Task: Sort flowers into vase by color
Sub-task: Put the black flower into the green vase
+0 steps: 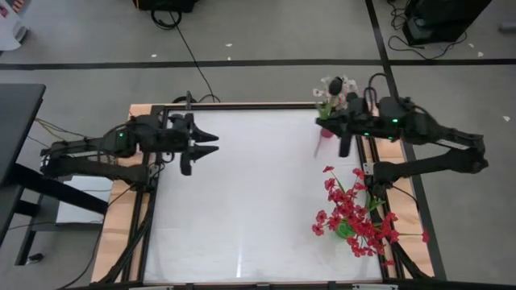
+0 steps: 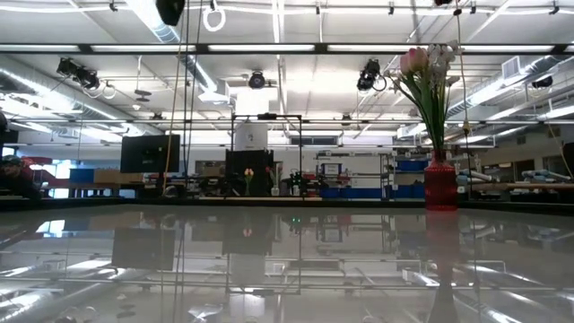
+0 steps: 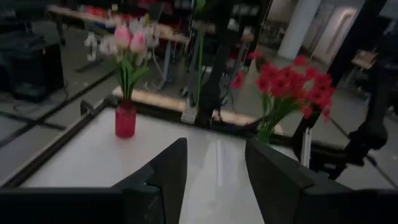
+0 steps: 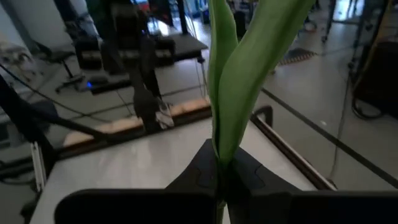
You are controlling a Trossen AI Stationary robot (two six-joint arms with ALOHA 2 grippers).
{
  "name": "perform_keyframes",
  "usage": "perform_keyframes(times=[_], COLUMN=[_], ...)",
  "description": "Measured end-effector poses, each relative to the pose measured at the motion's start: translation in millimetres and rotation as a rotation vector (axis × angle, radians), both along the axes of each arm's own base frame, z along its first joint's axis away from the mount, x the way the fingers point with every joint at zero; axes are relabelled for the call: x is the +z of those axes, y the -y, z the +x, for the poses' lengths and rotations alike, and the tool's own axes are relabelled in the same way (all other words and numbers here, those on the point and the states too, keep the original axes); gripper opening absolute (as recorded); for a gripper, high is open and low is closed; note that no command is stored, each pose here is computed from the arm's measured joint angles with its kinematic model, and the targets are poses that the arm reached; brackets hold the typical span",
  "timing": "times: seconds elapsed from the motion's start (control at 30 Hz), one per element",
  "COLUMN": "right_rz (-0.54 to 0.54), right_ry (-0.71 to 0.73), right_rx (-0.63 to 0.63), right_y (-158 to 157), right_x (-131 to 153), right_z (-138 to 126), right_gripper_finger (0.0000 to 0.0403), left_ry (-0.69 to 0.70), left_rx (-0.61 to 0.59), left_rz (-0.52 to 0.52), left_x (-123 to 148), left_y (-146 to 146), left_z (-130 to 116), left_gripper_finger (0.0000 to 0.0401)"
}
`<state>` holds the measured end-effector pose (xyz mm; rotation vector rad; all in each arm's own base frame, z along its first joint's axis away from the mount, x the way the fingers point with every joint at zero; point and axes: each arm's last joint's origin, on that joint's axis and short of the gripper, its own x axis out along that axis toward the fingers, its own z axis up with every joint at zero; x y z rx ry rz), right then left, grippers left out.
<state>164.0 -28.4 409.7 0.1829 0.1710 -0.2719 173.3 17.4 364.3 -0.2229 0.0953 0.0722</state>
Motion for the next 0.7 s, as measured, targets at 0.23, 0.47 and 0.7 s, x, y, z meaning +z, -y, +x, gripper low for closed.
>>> perform_keyframes(times=[0.23,0.47,0.7], right_rz=[0.011,0.021,0.039], right_ry=[-0.072,-0.116,-0.142], right_rx=[-0.002,0.014,0.079], right_y=[-7.3,-16.4,-26.1], right_x=[-2.8,-10.8,-25.4], right_z=[-47.4,-103.1,-153.2], right_gripper_finger=[0.0014,0.0014,0.0014], left_ry=[0.086,0.088,0.077], left_rx=[0.000,0.000,0.000], left_rz=[0.010,0.009,0.007], left_x=[12.2,12.5,11.0], left_y=[2.4,2.5,2.1], left_z=[-22.4,-22.7,-19.3], left_gripper_finger=[0.0169,0.0169,0.0169])
